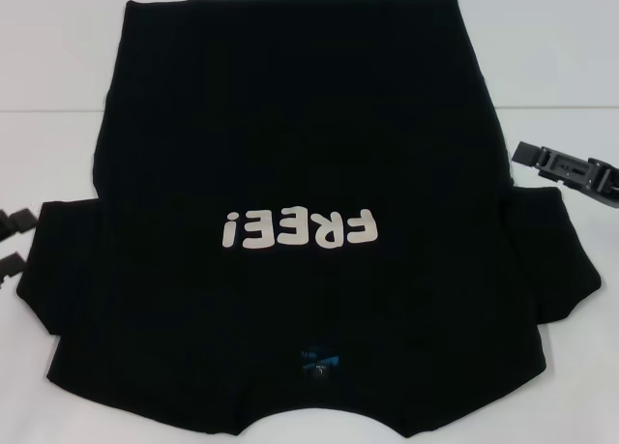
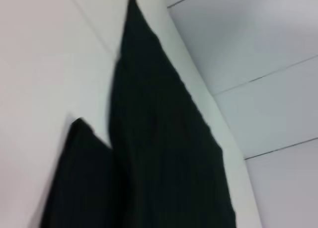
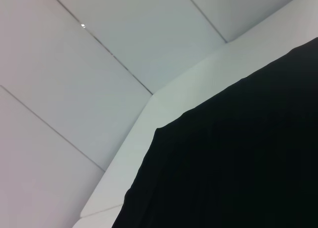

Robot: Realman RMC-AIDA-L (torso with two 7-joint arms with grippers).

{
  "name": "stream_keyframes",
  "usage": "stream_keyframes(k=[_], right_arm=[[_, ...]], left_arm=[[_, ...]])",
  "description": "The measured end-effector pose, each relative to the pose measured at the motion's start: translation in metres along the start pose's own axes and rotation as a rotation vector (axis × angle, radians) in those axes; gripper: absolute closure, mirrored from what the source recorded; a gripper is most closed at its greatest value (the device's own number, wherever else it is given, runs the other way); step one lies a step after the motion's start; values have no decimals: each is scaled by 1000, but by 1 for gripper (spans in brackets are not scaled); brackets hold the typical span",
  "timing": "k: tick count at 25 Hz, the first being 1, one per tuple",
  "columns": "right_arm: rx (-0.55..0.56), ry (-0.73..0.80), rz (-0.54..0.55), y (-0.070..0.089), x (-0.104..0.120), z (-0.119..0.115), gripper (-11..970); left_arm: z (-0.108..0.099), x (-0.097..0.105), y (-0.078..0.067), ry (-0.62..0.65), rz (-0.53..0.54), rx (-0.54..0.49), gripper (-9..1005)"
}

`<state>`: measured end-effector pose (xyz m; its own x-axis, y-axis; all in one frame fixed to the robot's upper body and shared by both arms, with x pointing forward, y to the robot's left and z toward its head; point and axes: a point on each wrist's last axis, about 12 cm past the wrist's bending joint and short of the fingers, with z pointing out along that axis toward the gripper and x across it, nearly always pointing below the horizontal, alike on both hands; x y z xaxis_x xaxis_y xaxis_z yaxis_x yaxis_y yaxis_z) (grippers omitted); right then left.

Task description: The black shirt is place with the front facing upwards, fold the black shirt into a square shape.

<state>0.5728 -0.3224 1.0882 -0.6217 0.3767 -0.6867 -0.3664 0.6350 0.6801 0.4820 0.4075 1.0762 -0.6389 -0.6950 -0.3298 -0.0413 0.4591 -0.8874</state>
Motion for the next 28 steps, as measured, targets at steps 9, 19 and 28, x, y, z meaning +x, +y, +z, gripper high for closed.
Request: stream_keyframes(k=[9, 19, 28], right_arm=[[-15, -1, -18, 6, -8, 12, 67], [-18, -6, -14, 7, -10, 13, 72], [-17, -6, -6, 6, -8, 10, 76]], left_arm=[[1, 7, 14, 40, 112, -102, 124], [12, 9, 26, 17, -13, -171, 123], [14, 12, 32, 2, -52, -186, 123]])
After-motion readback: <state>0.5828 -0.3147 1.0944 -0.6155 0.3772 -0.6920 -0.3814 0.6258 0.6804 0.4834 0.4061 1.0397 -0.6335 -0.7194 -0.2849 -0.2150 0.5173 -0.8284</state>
